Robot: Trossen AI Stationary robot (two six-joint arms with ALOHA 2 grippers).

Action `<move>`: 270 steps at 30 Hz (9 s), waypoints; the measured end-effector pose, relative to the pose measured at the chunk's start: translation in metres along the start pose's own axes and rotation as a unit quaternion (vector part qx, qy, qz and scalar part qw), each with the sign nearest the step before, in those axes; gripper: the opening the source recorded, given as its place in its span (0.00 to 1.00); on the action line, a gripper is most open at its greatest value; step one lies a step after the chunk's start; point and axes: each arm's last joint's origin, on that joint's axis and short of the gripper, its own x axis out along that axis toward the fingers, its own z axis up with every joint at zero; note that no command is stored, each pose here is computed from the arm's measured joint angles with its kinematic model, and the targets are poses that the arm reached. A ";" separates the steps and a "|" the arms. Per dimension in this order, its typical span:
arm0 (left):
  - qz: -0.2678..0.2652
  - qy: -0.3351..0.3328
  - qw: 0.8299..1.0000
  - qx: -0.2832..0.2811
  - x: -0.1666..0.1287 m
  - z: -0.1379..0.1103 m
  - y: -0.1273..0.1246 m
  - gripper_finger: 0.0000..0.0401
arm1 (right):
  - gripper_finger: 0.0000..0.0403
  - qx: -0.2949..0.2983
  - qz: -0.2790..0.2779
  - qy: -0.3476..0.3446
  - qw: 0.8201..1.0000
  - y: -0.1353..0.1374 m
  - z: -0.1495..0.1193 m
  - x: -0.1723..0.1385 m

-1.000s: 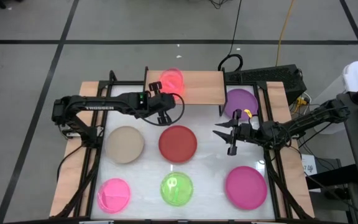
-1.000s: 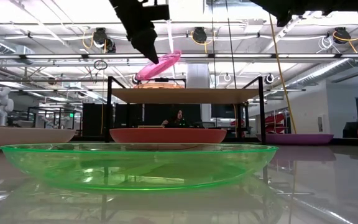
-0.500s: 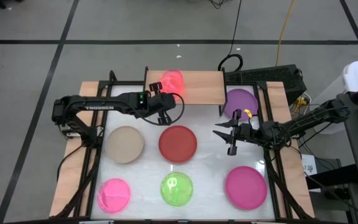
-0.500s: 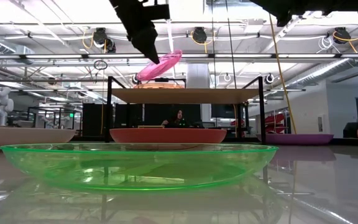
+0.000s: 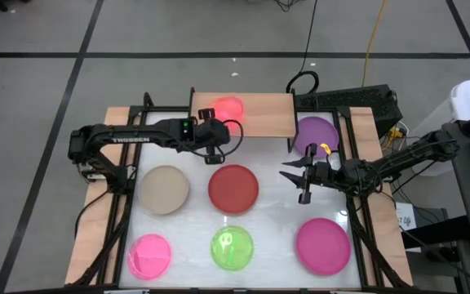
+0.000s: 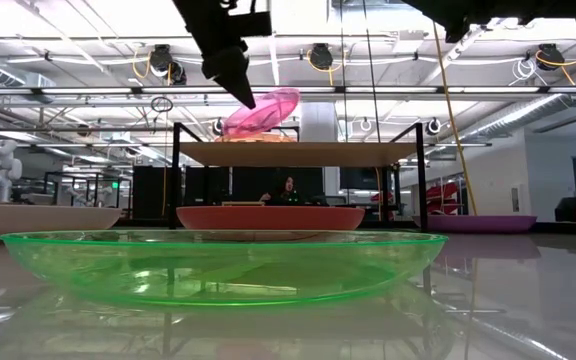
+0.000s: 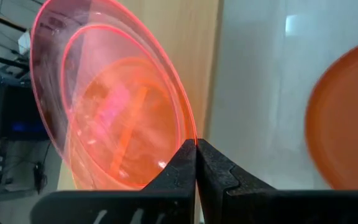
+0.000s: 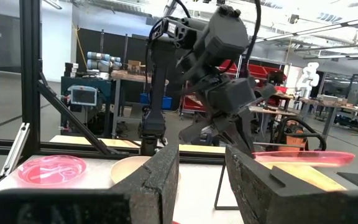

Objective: Place and stack plates onto a shelf
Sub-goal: Stack the top small pink plate on top of the small orange plate on the shelf, then stack the small green plate on top of the small pink plate on the shelf

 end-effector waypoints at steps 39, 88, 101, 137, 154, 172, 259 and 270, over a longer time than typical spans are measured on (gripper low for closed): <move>-0.006 -0.003 0.996 -0.084 -0.015 -0.009 0.023 0.21 | 0.28 -0.006 0.001 0.007 1.000 0.000 -0.001 0.000; -0.054 -0.409 0.869 -0.272 -0.146 -0.106 0.014 0.21 | 0.28 -0.126 0.080 0.138 0.979 0.034 0.034 0.040; -0.054 -0.409 0.870 -0.272 -0.146 -0.106 0.014 0.21 | 0.28 -0.114 0.246 0.257 0.928 0.104 -0.045 0.069; -0.054 -0.409 0.870 -0.272 -0.146 -0.106 0.014 0.21 | 0.28 -0.329 0.362 0.233 0.840 0.159 -0.131 0.062; -0.054 -0.408 0.870 -0.272 -0.146 -0.106 0.014 0.21 | 0.28 -0.328 0.363 0.222 0.843 0.164 -0.138 0.065; -0.054 -0.408 0.870 -0.272 -0.146 -0.106 0.014 0.21 | 0.28 -0.368 0.369 0.243 0.819 0.175 -0.147 0.073; -0.054 -0.409 0.869 -0.272 -0.146 -0.106 0.014 0.21 | 0.17 0.072 0.301 0.367 0.878 0.137 -0.082 0.137; -0.054 -0.409 0.870 -0.272 -0.146 -0.106 0.014 0.21 | 0.52 0.146 0.244 0.432 0.856 0.135 -0.121 0.143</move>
